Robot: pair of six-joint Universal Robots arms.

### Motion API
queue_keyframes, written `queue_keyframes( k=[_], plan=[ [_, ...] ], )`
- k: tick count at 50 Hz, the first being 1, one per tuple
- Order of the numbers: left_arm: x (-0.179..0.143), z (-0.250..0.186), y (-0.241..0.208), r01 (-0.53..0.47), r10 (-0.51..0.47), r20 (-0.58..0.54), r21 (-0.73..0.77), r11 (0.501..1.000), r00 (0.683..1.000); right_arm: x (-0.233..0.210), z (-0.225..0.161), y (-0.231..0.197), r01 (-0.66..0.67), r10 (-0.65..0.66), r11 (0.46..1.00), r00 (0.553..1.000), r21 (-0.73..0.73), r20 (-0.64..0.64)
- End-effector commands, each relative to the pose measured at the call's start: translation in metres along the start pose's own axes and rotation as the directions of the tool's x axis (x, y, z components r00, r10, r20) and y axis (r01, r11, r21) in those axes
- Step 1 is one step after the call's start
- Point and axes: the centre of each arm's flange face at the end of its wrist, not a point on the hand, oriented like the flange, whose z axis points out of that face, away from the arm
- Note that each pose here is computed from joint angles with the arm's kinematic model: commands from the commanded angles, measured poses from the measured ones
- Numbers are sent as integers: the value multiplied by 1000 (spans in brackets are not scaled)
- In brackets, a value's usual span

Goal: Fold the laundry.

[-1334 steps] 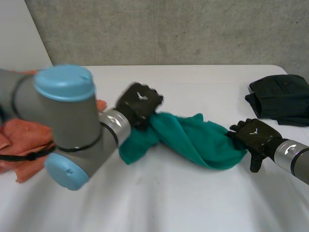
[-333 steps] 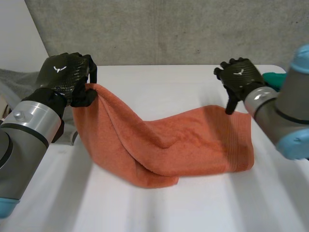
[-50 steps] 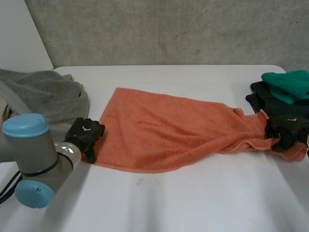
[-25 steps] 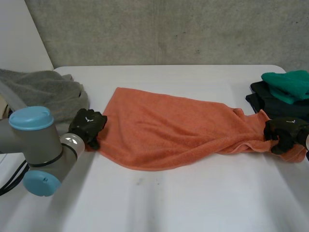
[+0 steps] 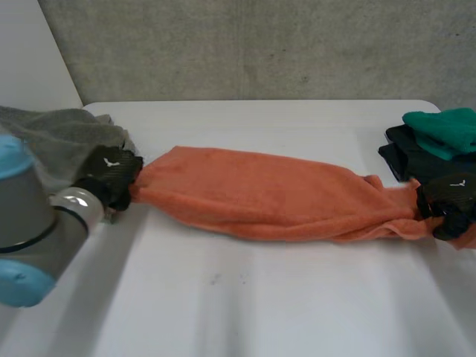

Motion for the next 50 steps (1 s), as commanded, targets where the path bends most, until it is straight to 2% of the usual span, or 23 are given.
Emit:
queue_keyframes(
  k=[1, 7, 14, 17, 19, 21, 24, 25, 26, 28, 29, 30, 32, 33, 36, 39, 43, 46, 47, 49, 50],
  plan=[
    [-20, -58, -2, -68, 74, 35, -154, 986, 997, -18, -32, -1, 196, -187, 976, 978, -91, 95],
    [1, -92, 27, -161, 142, -82, -328, 931, 986, -30, -39, 11, 276, -244, 945, 952, -173, 188],
    [7, -84, 40, -174, 146, -102, -358, 918, 984, -33, -30, 11, 290, -259, 945, 945, -149, 199],
    [5, -57, 42, -183, 165, -81, -327, 927, 983, -35, -19, 5, 312, -292, 944, 940, -106, 176],
    [-2, -30, 33, -174, 172, -32, -271, 947, 985, -35, -3, -14, 310, -305, 950, 946, -29, 110],
    [-10, -9, 24, -170, 177, 12, -221, 960, 984, -27, 10, -40, 268, -270, 961, 963, 67, 18],
    [-31, 30, -12, -175, 185, 138, -79, 981, 973, -9, 16, -74, 224, -208, 955, 973, 196, -101],
    [-37, 37, -25, -174, 177, 179, -33, 984, 968, 8, 16, -99, 210, -158, 931, 969, 300, -190],
    [-52, 47, -60, -162, 133, 277, 86, 983, 952, 15, 15, -112, 210, -132, 910, 964, 357, -230],
    [-70, 52, -91, -145, 59, 374, 206, 968, 926, 29, 13, -136, 223, -79, 854, 949, 471, -306],
    [-81, 53, -108, -137, 9, 420, 275, 952, 907, 44, 8, -156, 234, -7, 786, 929, 572, -371],
    [-95, 52, -130, -130, -69, 472, 376, 917, 879, 52, 4, -165, 240, 34, 749, 917, 617, -397],
    [-103, 51, -145, -127, -135, 493, 463, 877, 860, 63, -5, -180, 252, 116, 673, 893, 696, -435],
    [-108, 49, -155, -128, -184, 500, 525, 841, 846, 72, -15, -193, 265, 183, 602, 873, 754, -453],
    [-109, 44, -164, -134, -217, 504, 570, 811, 836, 72, -18, -200, 268, 212, 563, 867, 782, -450],
    [-99, 45, -151, -112, -198, 483, 539, 835, 853, 59, -10, -199, 246, 181, 580, 890, 776, -418],
    [-81, 50, -119, -78, -157, 452, 459, 885, 878, 37, 19, -174, 148, 119, 679, 944, 719, -307],
    [-66, 55, -91, -51, -128, 421, 388, 920, 898, 26, 34, -157, 95, 98, 733, 965, 674, -243],
    [-57, 56, -79, -41, -115, 404, 356, 934, 908, 17, 46, -144, 57, 92, 769, 976, 637, -199],
    [-47, 61, -62, -27, -100, 382, 313, 949, 919, 9, 59, -128, 18, 91, 807, 984, 590, -155],
    [-32, 67, -38, -13, -77, 348, 249, 969, 934, 0, 70, -111, -19, 93, 845, 989, 534, -113]
  ],
)
